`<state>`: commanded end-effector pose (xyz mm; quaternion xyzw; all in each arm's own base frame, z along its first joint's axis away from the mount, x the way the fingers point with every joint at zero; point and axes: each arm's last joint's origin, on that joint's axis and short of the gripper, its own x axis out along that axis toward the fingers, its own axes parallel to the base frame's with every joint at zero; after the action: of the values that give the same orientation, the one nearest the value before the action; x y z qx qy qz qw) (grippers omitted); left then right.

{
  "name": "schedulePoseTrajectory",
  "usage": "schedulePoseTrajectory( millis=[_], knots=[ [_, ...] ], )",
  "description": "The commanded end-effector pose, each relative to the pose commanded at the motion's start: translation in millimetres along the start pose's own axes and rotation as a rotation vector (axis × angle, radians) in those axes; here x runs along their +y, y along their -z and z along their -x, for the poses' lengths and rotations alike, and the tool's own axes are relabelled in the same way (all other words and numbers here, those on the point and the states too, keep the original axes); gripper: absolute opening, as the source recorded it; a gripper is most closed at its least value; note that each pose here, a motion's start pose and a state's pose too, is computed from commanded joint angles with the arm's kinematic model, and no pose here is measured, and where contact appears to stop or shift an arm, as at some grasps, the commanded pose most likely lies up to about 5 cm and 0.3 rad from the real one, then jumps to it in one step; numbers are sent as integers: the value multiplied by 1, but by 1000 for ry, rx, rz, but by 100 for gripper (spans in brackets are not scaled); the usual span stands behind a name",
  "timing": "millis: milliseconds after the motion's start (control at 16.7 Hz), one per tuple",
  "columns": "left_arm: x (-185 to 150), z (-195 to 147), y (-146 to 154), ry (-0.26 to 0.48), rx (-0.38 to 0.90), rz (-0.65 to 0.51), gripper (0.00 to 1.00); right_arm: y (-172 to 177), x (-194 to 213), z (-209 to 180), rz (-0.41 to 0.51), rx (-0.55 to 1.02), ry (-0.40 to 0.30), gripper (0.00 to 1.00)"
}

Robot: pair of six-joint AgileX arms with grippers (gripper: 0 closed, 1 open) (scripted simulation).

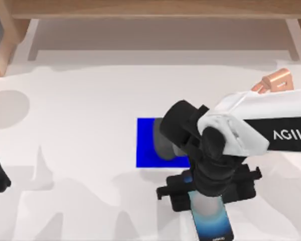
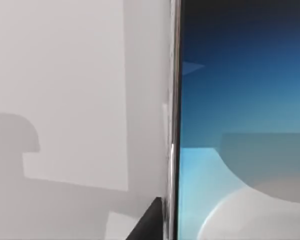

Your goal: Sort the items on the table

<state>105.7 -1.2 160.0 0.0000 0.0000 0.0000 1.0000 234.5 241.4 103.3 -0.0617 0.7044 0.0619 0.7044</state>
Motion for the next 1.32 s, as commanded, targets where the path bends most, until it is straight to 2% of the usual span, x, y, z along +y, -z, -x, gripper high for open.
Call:
schedulePoseTrajectory(
  millis=[300,780,1080,1200,1320],
  knots=[
    [0,0,0,0,0,0,100,0,0,0,0,0,0,0],
    [0,0,0,0,0,0,100,0,-1,40,3,-20,1,0],
    [0,0,0,0,0,0,100,0,-1,40,1,-18,0,0],
    [0,0,0,0,0,0,100,-2,-8,47,-11,-35,-40,0],
    [0,0,0,0,0,0,100,-4,-24,59,-31,-67,-116,0]
  ],
)
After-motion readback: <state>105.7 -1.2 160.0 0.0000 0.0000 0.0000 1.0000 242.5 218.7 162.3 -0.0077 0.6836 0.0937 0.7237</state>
